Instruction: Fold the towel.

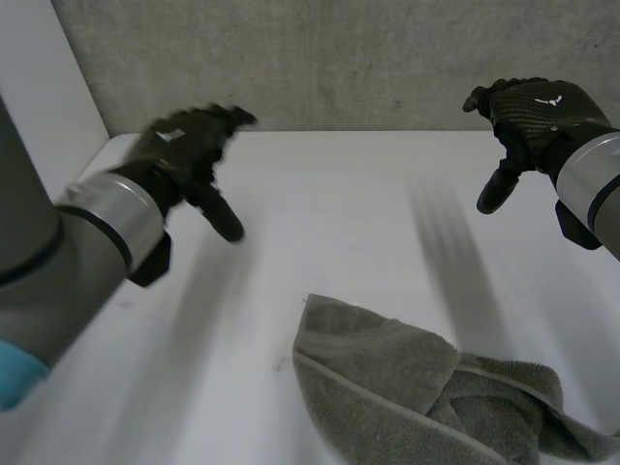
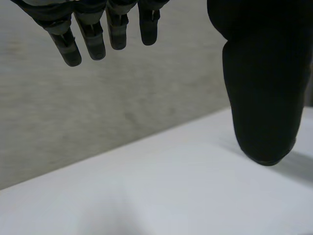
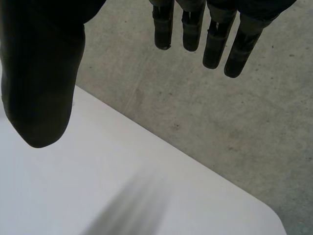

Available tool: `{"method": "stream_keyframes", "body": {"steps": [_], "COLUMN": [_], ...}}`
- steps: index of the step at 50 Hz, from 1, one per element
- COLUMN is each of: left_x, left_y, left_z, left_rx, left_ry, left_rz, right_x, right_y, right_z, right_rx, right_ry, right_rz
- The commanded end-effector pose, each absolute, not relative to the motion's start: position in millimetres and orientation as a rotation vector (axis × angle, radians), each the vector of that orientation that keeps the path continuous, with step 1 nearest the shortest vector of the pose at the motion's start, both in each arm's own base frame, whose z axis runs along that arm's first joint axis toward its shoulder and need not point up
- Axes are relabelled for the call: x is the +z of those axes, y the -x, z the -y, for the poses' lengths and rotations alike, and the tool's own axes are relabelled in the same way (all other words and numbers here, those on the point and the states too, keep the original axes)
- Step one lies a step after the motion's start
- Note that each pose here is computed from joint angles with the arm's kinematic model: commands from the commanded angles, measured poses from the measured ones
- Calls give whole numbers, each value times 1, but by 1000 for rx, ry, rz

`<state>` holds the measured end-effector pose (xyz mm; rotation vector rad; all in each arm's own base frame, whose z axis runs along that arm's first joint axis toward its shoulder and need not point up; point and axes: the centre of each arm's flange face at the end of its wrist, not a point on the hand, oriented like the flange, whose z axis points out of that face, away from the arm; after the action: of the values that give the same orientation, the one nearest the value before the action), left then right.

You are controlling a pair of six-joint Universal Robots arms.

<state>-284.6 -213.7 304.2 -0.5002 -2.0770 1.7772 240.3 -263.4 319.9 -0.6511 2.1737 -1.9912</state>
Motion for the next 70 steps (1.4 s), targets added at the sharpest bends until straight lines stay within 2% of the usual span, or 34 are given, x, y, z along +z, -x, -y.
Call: {"method": "stream_keyframes", "body": {"steps": [1, 5, 10, 15, 21, 26, 37, 49, 61, 70], "left_x": [268, 248, 206, 180, 160, 152, 135, 132, 122, 121], "left_y": [308, 310, 314, 312, 312, 316, 322, 327, 332, 336], "left_z": [174, 162, 143, 137, 137, 142, 147, 146, 137, 138], "left_rx": [1605, 1535, 1381, 1273, 1263, 1319, 1325, 1350, 1317, 1355], "left_ry": [984, 1166, 1391, 1428, 1430, 1411, 1406, 1340, 1371, 1364], "left_rz": [2027, 2023, 2063, 2107, 2115, 2084, 2073, 2052, 2036, 2008], "right_x": [323, 324, 323, 317, 293, 267, 238, 238, 229, 204], "right_y": [-240, -239, -239, -238, -229, -207, -181, -157, -155, -157], "right_z": [264, 265, 265, 264, 262, 263, 255, 246, 228, 228], "right_rx": [-2007, -2011, -2005, -1984, -1893, -1766, -1623, -1573, -1255, -1092], "right_ry": [663, 661, 661, 665, 714, 797, 755, 799, 873, 898], "right_rz": [-2168, -2167, -2174, -2195, -2295, -2428, -2508, -2519, -2535, -2554]}}
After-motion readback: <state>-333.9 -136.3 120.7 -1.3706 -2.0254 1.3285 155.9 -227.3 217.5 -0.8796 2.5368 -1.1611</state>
